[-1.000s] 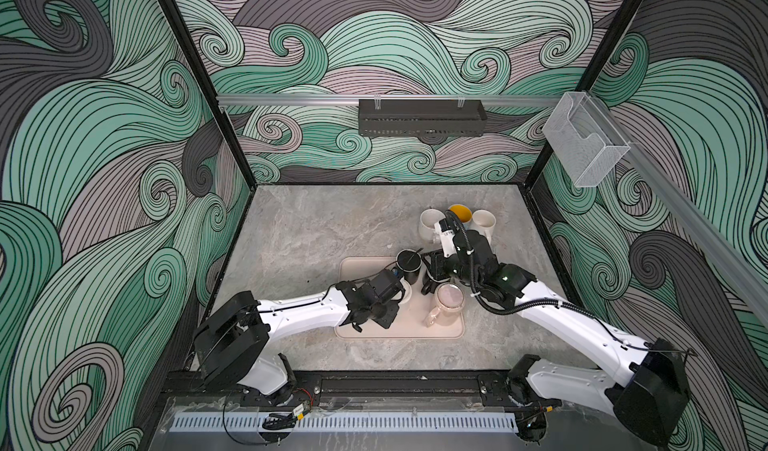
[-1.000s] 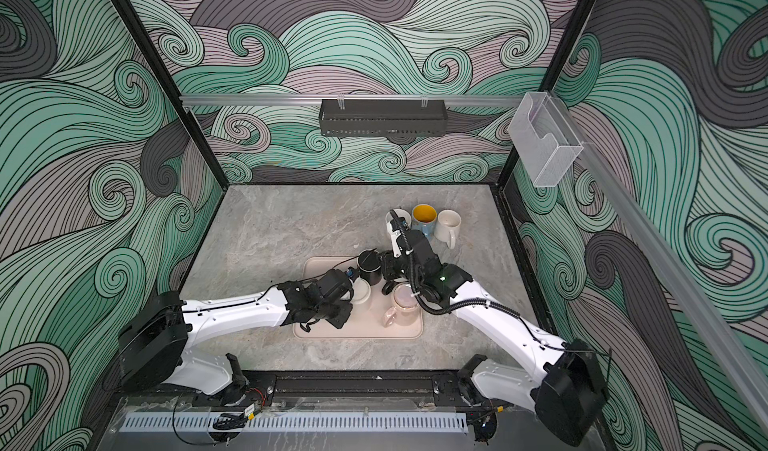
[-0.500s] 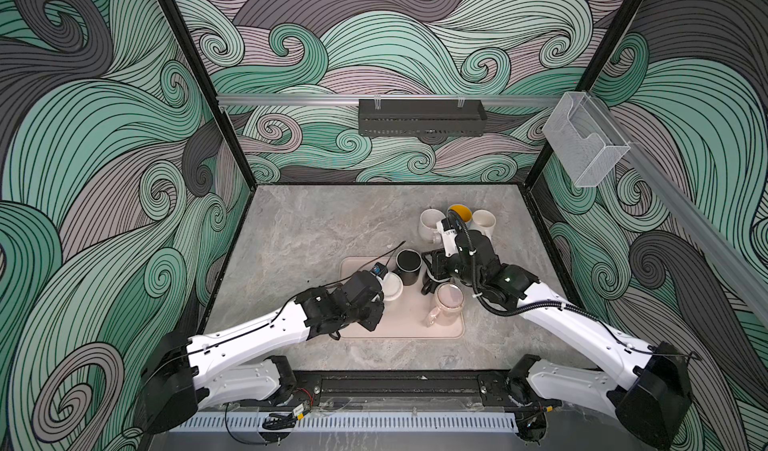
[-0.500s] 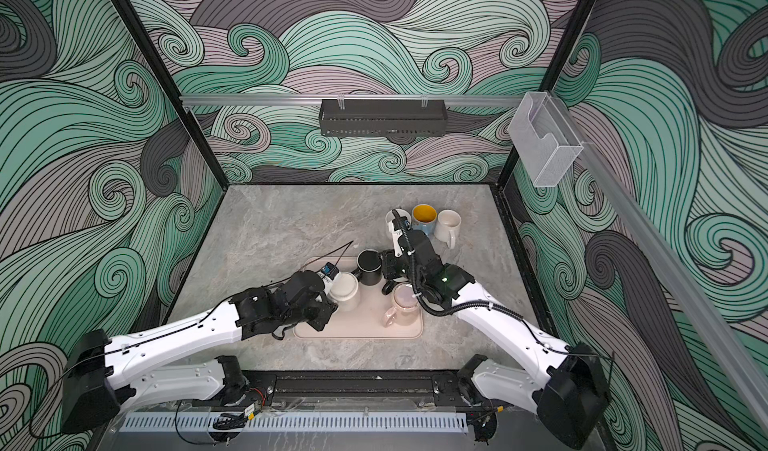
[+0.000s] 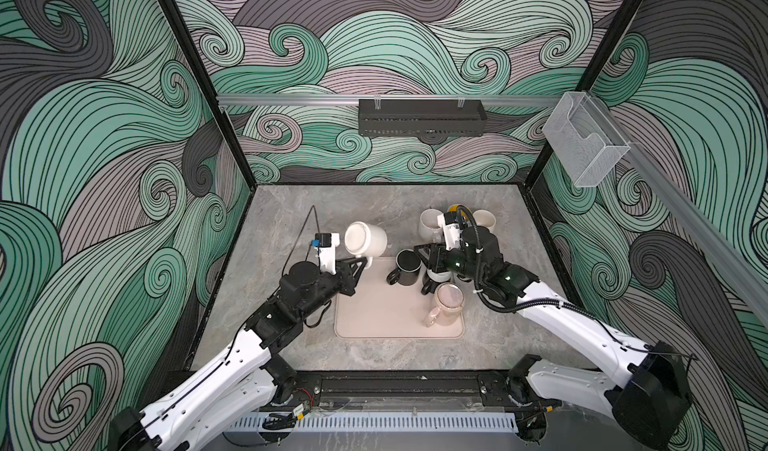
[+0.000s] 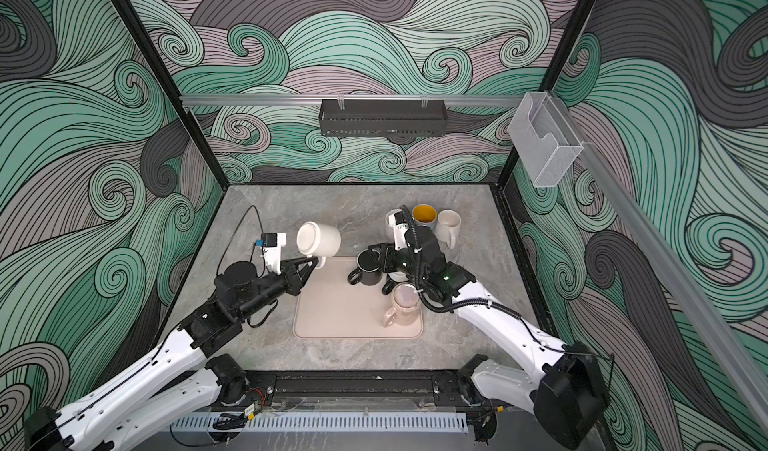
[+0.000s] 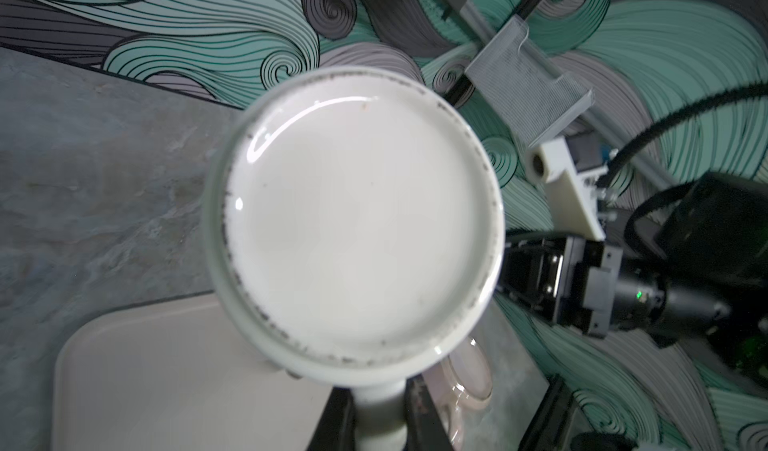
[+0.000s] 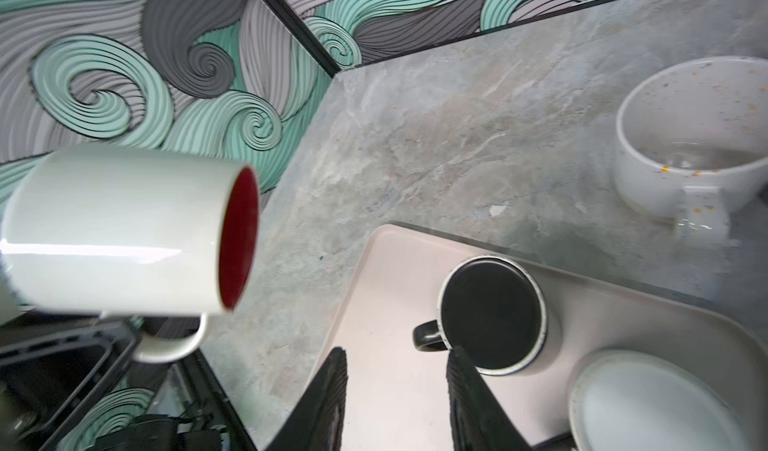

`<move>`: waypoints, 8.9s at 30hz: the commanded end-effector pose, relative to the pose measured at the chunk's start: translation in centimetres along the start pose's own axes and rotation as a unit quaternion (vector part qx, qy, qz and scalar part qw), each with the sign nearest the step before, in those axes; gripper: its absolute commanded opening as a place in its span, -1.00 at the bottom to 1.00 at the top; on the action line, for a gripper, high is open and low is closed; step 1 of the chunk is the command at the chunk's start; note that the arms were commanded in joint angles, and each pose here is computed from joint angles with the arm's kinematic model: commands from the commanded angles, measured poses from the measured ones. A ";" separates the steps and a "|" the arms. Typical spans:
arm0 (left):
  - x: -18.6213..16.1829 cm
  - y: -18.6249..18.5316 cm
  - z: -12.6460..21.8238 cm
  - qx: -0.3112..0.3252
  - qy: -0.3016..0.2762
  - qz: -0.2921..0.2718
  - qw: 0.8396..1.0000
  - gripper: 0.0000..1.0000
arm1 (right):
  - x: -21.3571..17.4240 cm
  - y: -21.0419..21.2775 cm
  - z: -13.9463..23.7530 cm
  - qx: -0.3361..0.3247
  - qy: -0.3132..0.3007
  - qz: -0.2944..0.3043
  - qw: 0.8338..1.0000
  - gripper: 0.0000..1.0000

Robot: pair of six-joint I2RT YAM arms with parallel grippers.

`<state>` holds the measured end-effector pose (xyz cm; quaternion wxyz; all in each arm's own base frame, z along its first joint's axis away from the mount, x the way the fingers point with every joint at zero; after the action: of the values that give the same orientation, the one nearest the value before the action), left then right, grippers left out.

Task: Turn the mug right side up
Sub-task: 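Lift the white mug with the left gripper while the right rises toward it, then grasp the white mug handle with the right gripper from the left gripper, then open the left gripper and draw it back while the right holds the mug, then carry the red-lined mug beyond the tray and lower it upright by the speckled mug, then open the right gripper and raise it while the left nears the black mug, then lower the left gripper onto the upside-down black mug base on the tray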

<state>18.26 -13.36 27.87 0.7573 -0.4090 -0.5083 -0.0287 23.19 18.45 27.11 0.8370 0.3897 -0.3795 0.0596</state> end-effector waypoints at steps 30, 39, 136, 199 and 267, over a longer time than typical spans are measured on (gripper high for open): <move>6.3 -3.5 -4.5 -0.378 -0.082 0.198 0.901 -1.00 | 4.7 5.2 0.3 0.330 -0.042 -0.154 0.930 -0.02; 6.0 -3.8 -4.8 -0.381 -0.073 0.198 0.900 -1.00 | 5.0 5.6 -0.3 0.353 -0.041 -0.162 0.921 -0.02; -2.9 3.1 -3.1 0.163 0.214 -0.039 0.962 0.89 | 8.0 -1.2 -11.5 -0.273 0.082 0.126 0.950 -1.00; -3.9 3.5 -1.9 0.166 0.196 -0.038 0.966 0.90 | 3.3 -10.1 -19.5 -0.361 0.173 0.092 0.912 -0.91; -7.4 1.0 -13.2 0.100 0.343 -0.214 0.909 0.30 | -0.1 0.7 -0.5 -0.151 0.070 0.126 0.978 -0.17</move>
<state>24.52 -23.40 19.36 0.8986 -0.1871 -0.2977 -0.2624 23.43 19.68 27.11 0.9005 0.2094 -0.3555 0.1374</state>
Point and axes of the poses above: each gripper's point midway between its finger pads, its own z axis back along the fingers, its own y axis along the line the jaws close on, x = y × z, the point moved 10 cm from there along z, back along the fingers, and after that the axes turned 3 degrees about -z, right-handed, at the moved point
